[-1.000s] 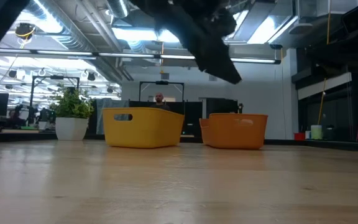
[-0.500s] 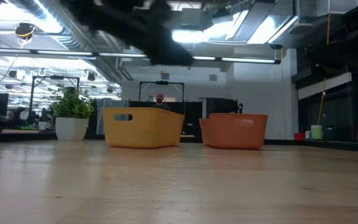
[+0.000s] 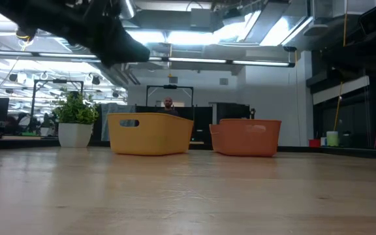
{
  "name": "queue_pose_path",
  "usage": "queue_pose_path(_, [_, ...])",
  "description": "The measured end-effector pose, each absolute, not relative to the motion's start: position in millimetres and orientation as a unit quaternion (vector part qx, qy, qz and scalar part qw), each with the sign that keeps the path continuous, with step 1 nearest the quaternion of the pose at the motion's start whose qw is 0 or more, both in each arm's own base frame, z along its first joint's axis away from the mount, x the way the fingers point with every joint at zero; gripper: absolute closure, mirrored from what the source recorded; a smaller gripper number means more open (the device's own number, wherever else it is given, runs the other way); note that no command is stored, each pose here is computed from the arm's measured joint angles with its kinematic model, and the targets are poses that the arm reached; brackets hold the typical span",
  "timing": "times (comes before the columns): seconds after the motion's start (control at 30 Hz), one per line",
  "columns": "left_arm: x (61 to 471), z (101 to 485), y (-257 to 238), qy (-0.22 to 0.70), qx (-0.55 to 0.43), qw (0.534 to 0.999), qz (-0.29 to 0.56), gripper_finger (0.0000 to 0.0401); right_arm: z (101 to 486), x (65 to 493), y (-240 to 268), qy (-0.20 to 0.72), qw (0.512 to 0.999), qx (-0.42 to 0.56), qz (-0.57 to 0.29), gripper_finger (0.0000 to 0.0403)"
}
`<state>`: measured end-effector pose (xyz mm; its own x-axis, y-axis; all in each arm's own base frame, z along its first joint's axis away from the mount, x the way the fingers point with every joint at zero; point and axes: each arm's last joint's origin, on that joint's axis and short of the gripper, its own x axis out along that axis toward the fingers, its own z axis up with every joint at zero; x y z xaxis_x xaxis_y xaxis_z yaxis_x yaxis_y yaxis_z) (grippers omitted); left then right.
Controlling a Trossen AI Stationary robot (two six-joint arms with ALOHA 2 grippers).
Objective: Sort items
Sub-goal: Return to Home Position
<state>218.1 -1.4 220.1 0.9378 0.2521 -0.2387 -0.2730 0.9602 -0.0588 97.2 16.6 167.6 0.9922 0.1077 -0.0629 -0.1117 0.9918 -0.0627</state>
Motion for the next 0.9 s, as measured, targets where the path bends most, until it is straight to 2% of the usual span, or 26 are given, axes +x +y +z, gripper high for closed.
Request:
queue_pose_path(0.07, [215,220,0,0.099,-0.075,0.983,0.138,0.0283,168,97,17,0.030,0.998,-0.033,0.055,0.0327])
queue_pose_path(0.3, [215,226,-1,0.075,-0.021,0.995,0.057,0.0282,168,97,17,0.030,0.998,-0.033,0.055,0.0327])
queue_pose_path(0.57, [215,225,7,0.075,-0.030,0.996,0.031,0.0283,168,97,17,0.030,0.998,-0.033,0.055,0.0327])
queue_pose_path(0.9, [178,179,8,-0.034,-0.069,0.996,0.053,0.0286,168,97,17,0.030,0.997,-0.033,0.055,0.0327])
